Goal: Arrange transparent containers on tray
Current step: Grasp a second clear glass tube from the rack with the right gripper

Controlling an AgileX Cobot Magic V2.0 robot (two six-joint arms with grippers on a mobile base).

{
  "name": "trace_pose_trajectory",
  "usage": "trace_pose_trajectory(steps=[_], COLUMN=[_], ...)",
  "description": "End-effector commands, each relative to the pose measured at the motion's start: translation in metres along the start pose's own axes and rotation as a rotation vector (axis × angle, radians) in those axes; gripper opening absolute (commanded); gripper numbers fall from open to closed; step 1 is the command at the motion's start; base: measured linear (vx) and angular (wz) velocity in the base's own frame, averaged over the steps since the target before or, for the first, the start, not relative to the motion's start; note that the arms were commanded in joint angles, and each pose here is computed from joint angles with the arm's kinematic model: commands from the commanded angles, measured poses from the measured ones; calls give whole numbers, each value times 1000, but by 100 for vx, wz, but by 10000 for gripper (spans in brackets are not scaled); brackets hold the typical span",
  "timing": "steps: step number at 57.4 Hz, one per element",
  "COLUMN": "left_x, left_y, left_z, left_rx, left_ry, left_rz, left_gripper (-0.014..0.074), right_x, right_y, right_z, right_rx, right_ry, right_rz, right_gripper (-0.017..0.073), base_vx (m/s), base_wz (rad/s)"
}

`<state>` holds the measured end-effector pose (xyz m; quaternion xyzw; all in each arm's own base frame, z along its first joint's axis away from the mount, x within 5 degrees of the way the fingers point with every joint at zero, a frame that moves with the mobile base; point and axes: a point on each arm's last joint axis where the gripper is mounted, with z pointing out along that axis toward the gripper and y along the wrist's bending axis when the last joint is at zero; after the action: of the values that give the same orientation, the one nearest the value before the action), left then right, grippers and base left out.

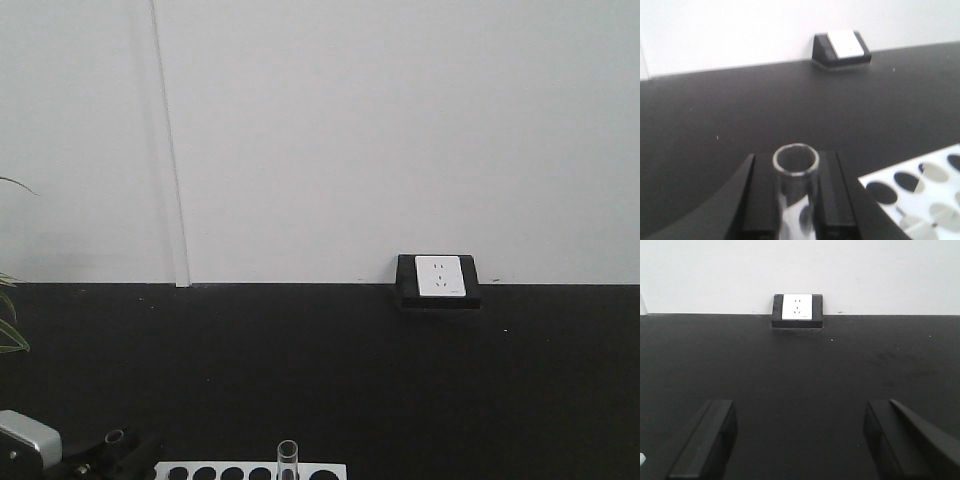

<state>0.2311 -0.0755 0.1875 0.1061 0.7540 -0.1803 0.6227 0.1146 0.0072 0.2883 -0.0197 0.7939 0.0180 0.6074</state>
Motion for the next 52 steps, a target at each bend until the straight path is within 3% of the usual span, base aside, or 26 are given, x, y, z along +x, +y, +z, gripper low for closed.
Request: trace_pose_trajectory(steps=[1,9,17,21,28,41,52], left_x=[-27,-44,-60,-71,-98,-126,-126], left_y=[-5,-8,-11,-12,-14,-17,-17], left_z=[-7,-21,-38,-45,-56,-64,-63], left_rx=[12,6,-10,-25,-56,-78,-81], left_ry=[-130,-168,-195,-190,-185,-203,-193], left_rz=[-3,12,22,31,53,62,61], left_gripper=[45,45,45,47,48,52,53], right_x=[-18,-17,-18,-18,-17,6,25], right_y=[1,2,4,10,39,102,145], right_z=[-2,3,15,24,40,70,84], right_rx=[-11,-16,-34,-77,-243,-524,-670], right_ry=[-113,-93,-89,-97,-112,-68,-41], right_rz=[-10,-7,34,5,-88,-148,-181], right_gripper=[593,593,593,593,593,593,593], base_vx=[0,0,0,0,0,0,0], base_wz=[0,0,0,0,0,0,0])
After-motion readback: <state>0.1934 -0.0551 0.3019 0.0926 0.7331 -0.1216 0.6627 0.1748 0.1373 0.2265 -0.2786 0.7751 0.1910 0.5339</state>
